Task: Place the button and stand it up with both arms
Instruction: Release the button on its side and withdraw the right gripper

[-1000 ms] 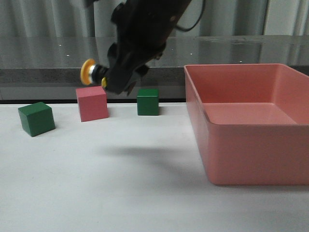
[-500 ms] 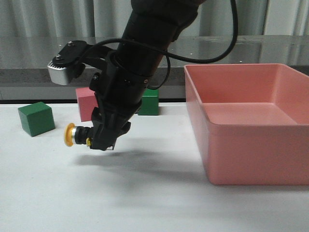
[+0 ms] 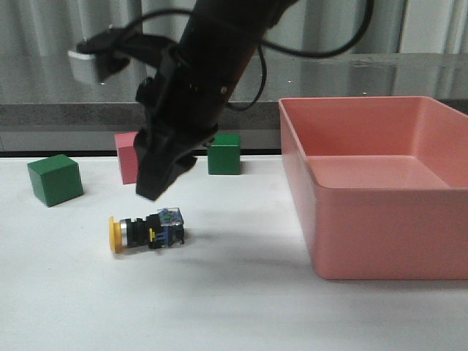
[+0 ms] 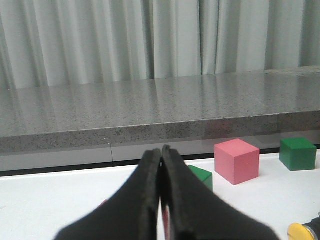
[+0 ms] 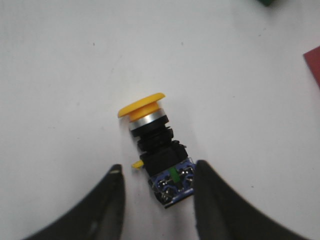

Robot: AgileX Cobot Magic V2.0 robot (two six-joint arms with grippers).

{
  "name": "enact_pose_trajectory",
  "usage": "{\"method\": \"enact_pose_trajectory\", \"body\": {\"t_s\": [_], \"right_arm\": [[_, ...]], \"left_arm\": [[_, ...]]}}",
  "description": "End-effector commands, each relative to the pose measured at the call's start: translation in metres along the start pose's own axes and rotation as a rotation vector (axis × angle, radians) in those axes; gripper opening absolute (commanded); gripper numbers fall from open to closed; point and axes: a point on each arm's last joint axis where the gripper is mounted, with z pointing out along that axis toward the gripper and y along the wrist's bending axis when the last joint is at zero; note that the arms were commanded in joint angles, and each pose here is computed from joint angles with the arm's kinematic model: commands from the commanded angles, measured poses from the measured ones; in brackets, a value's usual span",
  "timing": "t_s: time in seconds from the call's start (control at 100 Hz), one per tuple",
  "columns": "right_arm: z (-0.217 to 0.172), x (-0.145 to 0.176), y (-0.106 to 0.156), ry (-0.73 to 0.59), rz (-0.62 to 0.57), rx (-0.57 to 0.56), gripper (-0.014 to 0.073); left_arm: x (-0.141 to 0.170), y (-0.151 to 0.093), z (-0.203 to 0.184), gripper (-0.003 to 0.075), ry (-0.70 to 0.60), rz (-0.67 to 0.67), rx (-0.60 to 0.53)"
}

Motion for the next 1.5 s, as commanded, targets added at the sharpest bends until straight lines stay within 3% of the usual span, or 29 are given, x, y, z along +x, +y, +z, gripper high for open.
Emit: {"method": "enact_pose_trajectory", "body": {"t_s": [0.0, 0.06, 0.26, 0.39, 0.51, 0.7, 0.91, 1.05, 1.24, 1.49], "right_arm": [[-0.065, -0.024, -0.007, -0.134, 0.06, 0.086, 0.0077], [-0.087, -0.026, -0.01, -0.167, 0.097, 0.114, -0.008], [-0.159, -0.01, -0.03, -0.314, 0.276, 0.299, -0.0062], [-0.191, 0.035, -0.041, -0.391, 0.452, 0.474, -0.0062], [-0.214, 0.083, -0.035, -0.422, 0.543, 0.632, -0.0062], [-0.233, 0.153, -0.004, -0.361, 0.664, 0.771, -0.0062], [-0.252, 0.195, 0.047, -0.396, 0.797, 0.88, -0.0062], [-0.258, 0.209, 0.086, -0.463, 0.838, 0.929, -0.0062], [-0.262, 0.218, 0.132, -0.55, 0.778, 0.995, -0.0062], [-0.264, 0.222, 0.155, -0.595, 0.742, 1.01, -0.0062]], "left_arm": [[0.006, -0.001, -0.002, -0.002, -0.061, -0.014, -0.004], [0.006, -0.001, -0.002, -0.002, -0.061, -0.014, -0.004], [0.006, -0.001, -0.002, -0.002, -0.061, -0.014, -0.004], [0.006, -0.001, -0.002, -0.002, -0.061, -0.014, -0.004], [0.006, -0.001, -0.002, -0.002, -0.061, -0.014, -0.004], [0.006, -0.001, -0.002, -0.002, -0.061, -0.014, -0.004], [0.006, -0.001, -0.002, -0.002, -0.061, -0.014, -0.004], [0.006, -0.001, -0.002, -0.002, -0.061, -0.014, -0.004], [0.006, -0.001, -0.002, -0.0019, -0.061, -0.014, -0.004], [0.006, -0.001, -0.002, -0.002, -0.061, -0.014, -0.004]]}}
